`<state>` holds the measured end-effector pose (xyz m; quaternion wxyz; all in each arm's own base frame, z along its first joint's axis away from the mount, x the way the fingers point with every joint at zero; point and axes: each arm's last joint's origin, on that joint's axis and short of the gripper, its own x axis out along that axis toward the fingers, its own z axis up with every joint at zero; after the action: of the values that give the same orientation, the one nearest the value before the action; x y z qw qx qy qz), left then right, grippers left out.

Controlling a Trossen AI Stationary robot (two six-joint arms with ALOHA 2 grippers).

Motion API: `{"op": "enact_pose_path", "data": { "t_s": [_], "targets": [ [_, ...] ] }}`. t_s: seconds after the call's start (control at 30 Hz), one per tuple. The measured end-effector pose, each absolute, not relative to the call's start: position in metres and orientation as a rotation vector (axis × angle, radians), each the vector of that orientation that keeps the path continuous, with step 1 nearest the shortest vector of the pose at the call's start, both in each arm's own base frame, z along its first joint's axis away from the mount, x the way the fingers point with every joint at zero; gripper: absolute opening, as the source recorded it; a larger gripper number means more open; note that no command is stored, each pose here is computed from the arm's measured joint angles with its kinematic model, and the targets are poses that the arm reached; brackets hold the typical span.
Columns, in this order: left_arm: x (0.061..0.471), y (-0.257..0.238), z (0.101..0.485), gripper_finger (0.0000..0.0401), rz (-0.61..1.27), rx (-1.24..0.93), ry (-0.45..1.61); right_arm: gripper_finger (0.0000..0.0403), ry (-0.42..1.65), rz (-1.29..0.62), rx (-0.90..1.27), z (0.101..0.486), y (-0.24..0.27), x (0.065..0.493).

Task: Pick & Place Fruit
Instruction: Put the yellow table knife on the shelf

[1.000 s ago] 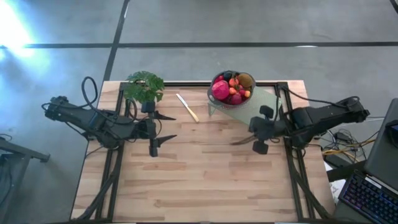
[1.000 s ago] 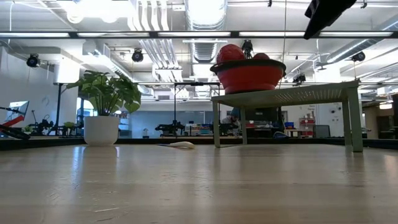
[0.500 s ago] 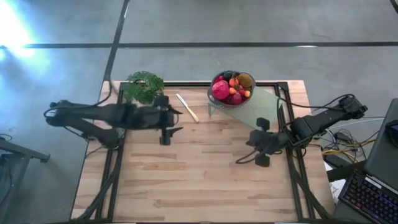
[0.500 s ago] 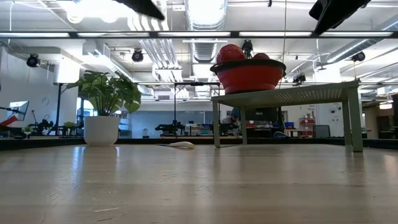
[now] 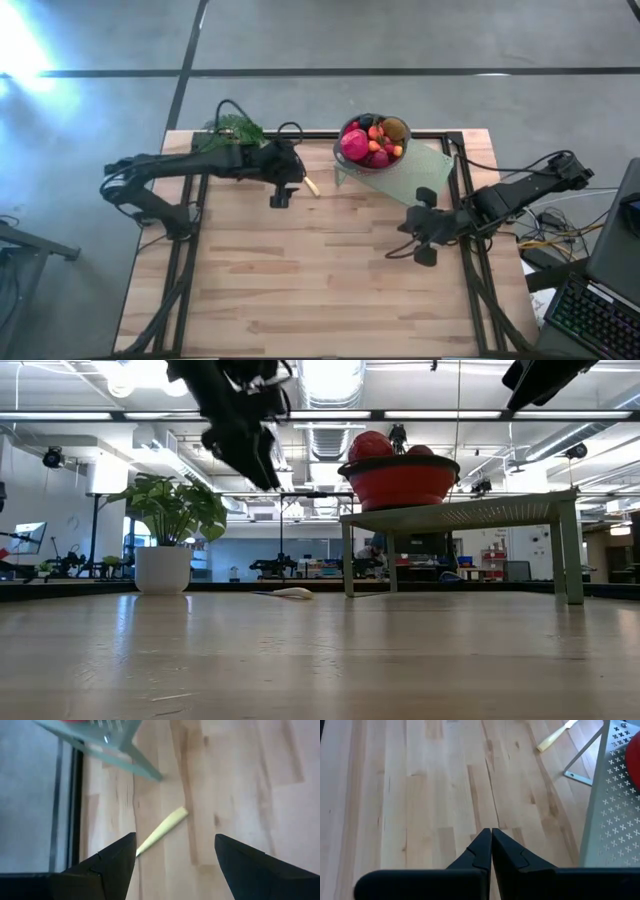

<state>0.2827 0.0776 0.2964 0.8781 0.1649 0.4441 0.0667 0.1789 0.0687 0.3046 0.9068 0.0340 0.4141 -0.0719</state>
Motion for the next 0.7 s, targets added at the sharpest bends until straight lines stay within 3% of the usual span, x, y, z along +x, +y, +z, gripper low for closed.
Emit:
{"op": "enact_pose_path", "data": {
  "t_s": [0.7],
  "targets": [
    [0.344,0.117,0.214,0.0273,-0.003,0.534,1.226,0.0008,0.851,-0.147,0.071,0.305,0.068,0.177]
  ]
}}
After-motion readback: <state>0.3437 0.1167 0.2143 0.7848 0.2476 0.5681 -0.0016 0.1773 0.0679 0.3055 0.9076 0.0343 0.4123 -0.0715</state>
